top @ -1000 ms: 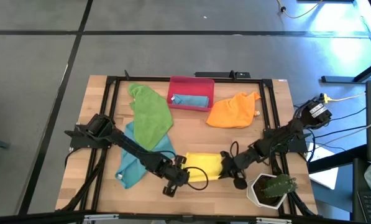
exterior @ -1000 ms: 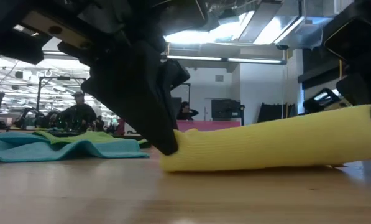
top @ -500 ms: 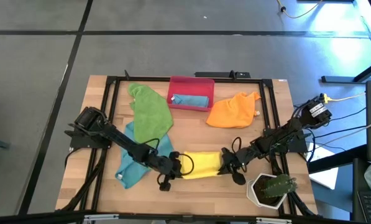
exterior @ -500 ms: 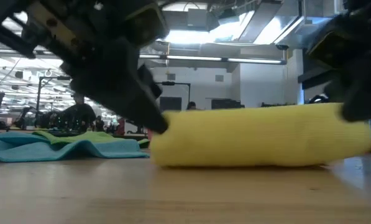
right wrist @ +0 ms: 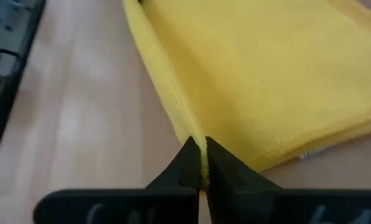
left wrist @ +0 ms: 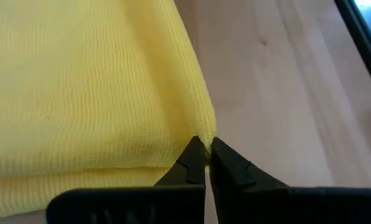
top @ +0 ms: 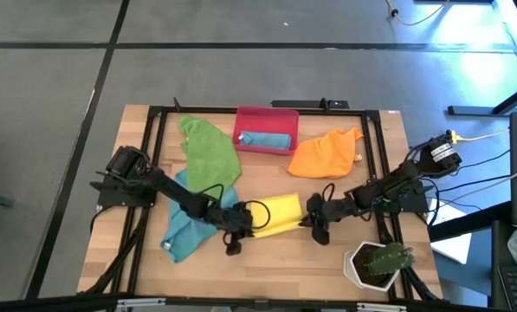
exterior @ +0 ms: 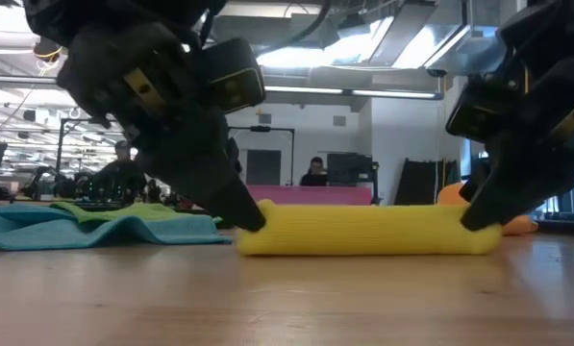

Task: Roll microfiber towels into tight, uniform cylinder then place into a basket
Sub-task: Roll the yellow microfiber towel

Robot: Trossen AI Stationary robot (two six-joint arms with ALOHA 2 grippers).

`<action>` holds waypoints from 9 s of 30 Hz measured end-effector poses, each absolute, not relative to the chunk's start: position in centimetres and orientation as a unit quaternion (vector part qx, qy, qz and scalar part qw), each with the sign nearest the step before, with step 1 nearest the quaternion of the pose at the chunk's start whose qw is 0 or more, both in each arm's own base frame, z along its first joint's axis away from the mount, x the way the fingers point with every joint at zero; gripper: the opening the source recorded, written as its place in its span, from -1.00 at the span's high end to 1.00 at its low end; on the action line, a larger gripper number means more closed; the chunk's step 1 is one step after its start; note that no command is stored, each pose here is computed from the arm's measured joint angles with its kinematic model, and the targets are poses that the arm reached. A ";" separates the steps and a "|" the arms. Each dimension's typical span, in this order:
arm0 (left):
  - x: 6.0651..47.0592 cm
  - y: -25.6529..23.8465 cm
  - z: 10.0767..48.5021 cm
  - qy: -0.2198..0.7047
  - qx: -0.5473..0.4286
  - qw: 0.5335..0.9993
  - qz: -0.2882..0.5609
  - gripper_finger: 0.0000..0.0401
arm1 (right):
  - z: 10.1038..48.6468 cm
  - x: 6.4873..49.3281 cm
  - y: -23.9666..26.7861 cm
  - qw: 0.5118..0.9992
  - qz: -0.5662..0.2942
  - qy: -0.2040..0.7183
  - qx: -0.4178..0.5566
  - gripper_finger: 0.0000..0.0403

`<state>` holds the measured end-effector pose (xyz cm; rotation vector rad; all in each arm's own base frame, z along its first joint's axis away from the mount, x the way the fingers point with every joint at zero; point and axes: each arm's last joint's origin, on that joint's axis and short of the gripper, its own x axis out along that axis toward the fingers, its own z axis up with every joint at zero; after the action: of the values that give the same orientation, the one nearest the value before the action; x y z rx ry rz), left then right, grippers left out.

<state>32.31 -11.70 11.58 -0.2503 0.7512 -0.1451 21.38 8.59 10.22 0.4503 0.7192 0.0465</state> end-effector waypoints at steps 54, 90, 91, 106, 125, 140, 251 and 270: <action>30.0 -9.4 11.2 0.423 -0.184 0.887 0.007 1.00 | 8.1 23.6 7.6 0.893 -0.055 0.362 0.262 0.95; 32.6 -13.8 15.2 0.310 0.075 0.947 -0.019 0.26 | 7.8 24.0 7.0 0.889 -0.068 0.353 0.283 0.95; 33.3 -14.2 15.1 0.310 0.087 0.946 -0.021 0.26 | 7.7 24.0 7.0 0.889 -0.068 0.353 0.284 0.95; 39.9 -14.7 13.5 0.452 0.194 0.867 0.083 0.26 | 7.7 24.0 7.0 0.887 -0.064 0.355 0.288 0.95; 40.3 -12.1 12.4 0.500 0.182 0.842 0.087 0.27 | 7.9 24.0 7.0 0.891 -0.058 0.349 0.284 0.83; 40.3 -12.0 11.2 0.518 0.163 0.836 0.075 0.94 | 11.2 23.3 6.8 0.932 0.001 0.325 0.161 0.61; 35.7 -11.9 17.8 0.268 0.089 0.947 -0.151 0.56 | 9.9 27.1 7.7 0.880 0.022 0.410 0.240 0.92; 36.7 -12.9 14.7 0.307 0.189 0.930 -0.072 0.37 | 9.9 27.6 5.3 0.851 0.038 0.420 0.311 0.91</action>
<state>36.72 -12.91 14.72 0.3871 0.6288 -0.1476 27.62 5.26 9.94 0.6557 0.8848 0.0802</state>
